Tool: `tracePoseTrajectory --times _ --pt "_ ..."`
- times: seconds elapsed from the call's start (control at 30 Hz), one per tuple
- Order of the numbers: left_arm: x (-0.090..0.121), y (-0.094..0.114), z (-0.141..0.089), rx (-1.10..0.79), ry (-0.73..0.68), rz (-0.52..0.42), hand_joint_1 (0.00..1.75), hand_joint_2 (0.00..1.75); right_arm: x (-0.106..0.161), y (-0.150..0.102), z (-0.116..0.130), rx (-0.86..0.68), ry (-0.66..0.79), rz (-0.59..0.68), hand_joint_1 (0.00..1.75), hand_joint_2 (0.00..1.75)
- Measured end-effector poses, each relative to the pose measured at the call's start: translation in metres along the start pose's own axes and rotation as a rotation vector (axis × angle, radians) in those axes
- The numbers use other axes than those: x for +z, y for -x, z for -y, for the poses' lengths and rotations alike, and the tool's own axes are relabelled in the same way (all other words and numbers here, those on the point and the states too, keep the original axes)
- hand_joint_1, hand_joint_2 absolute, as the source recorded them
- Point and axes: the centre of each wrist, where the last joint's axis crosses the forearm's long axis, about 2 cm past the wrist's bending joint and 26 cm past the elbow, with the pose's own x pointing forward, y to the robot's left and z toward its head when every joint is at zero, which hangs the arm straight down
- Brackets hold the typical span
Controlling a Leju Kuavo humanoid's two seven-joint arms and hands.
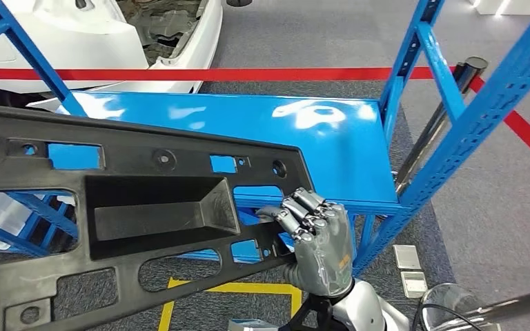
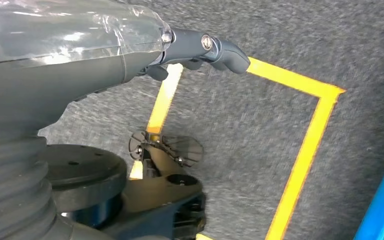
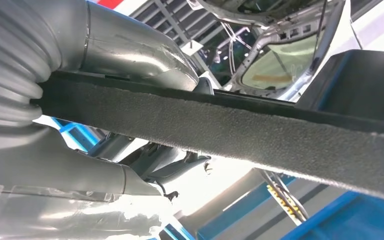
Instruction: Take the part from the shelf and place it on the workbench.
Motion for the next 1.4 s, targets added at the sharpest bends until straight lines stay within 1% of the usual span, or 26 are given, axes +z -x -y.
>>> tracePoseTrajectory --times 1.4 --pt "0.0008 0.0009 0.0005 0.001 0.003 0.005 0.0 1.75 0.0053 0.0033 -0.007 0.01 -0.033 -0.041 1.75 1.75"
